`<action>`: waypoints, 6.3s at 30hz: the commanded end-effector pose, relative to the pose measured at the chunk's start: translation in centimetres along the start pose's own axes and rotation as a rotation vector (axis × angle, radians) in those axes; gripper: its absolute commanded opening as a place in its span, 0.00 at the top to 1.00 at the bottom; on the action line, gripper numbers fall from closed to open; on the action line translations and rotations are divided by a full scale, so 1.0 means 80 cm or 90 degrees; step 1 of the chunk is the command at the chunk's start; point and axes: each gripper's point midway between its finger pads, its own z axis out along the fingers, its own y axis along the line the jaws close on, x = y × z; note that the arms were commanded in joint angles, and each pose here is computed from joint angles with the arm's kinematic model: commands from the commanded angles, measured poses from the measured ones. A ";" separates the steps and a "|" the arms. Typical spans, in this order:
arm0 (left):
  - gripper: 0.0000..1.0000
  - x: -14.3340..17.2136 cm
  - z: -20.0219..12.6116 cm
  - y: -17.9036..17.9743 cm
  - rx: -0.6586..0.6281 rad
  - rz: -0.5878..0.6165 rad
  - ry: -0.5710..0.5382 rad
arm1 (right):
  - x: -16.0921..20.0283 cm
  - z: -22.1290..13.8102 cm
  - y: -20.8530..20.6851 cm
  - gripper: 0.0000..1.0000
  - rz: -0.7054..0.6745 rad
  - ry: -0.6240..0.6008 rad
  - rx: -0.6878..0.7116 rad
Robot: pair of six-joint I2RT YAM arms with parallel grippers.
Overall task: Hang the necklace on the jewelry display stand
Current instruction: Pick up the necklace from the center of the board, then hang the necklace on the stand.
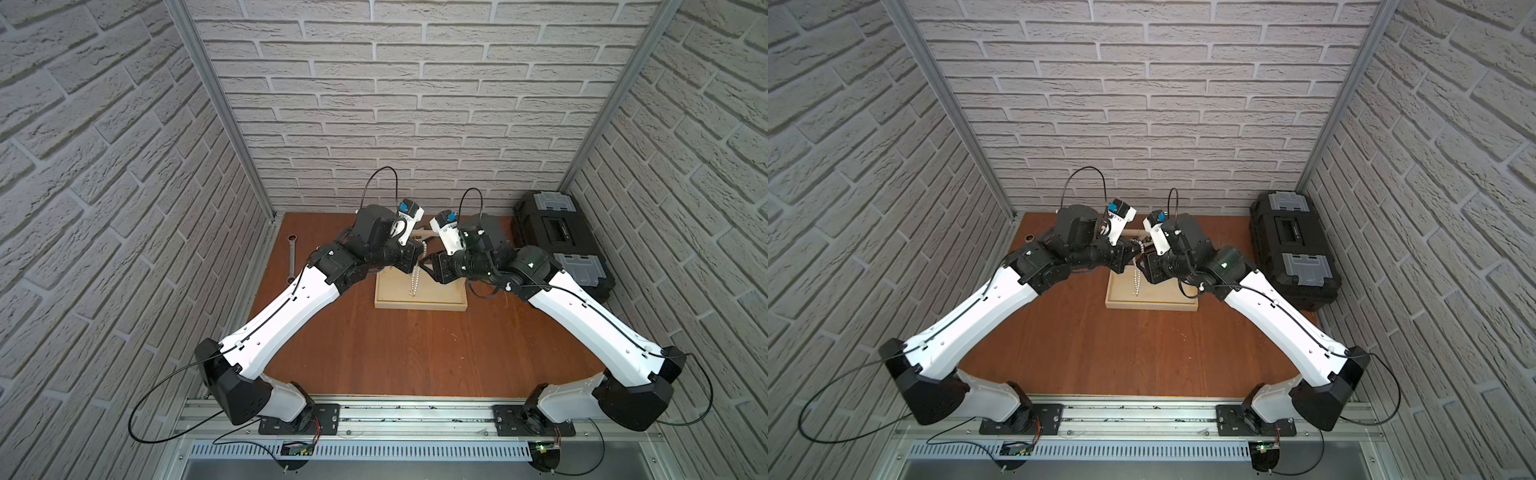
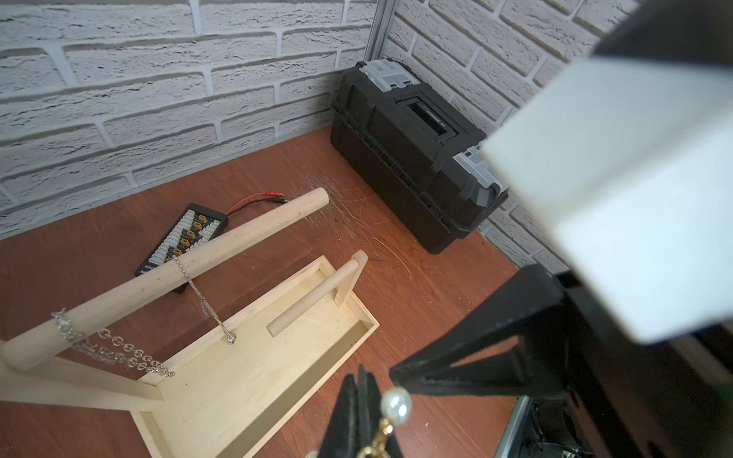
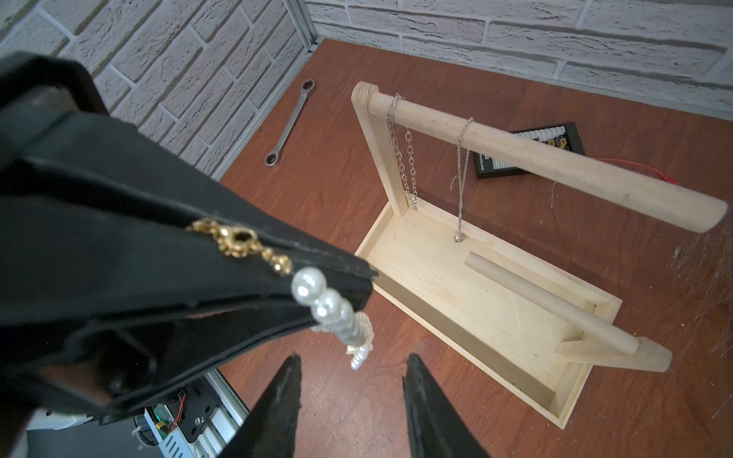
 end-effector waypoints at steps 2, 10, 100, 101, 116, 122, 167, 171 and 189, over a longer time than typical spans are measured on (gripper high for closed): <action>0.92 -0.009 -0.004 -0.012 0.020 0.019 -0.003 | -0.018 0.011 -0.008 0.56 0.002 -0.032 0.004; 0.91 -0.015 0.003 -0.019 0.036 0.026 0.002 | -0.031 0.029 -0.018 0.64 0.010 -0.040 0.001; 0.92 -0.107 0.149 -0.004 0.171 -0.063 0.011 | -0.061 0.019 -0.129 0.48 0.025 -0.198 -0.053; 0.92 -0.107 0.152 -0.006 0.176 -0.062 0.012 | -0.061 0.017 -0.131 0.48 0.026 -0.199 -0.046; 0.91 -0.107 0.191 -0.022 0.251 -0.082 0.011 | -0.046 0.001 -0.165 0.66 0.041 -0.200 0.053; 0.90 -0.111 0.200 -0.024 0.262 -0.081 0.000 | -0.041 -0.010 -0.171 0.66 0.045 -0.207 0.074; 0.90 -0.099 0.193 0.021 0.216 -0.090 0.010 | -0.016 -0.016 -0.205 0.67 0.093 -0.213 0.138; 0.90 -0.097 0.188 0.019 0.218 -0.085 0.015 | -0.015 -0.015 -0.206 0.67 0.096 -0.211 0.139; 0.91 -0.058 0.161 0.050 0.140 -0.094 0.059 | -0.007 -0.010 -0.206 0.67 0.107 -0.207 0.130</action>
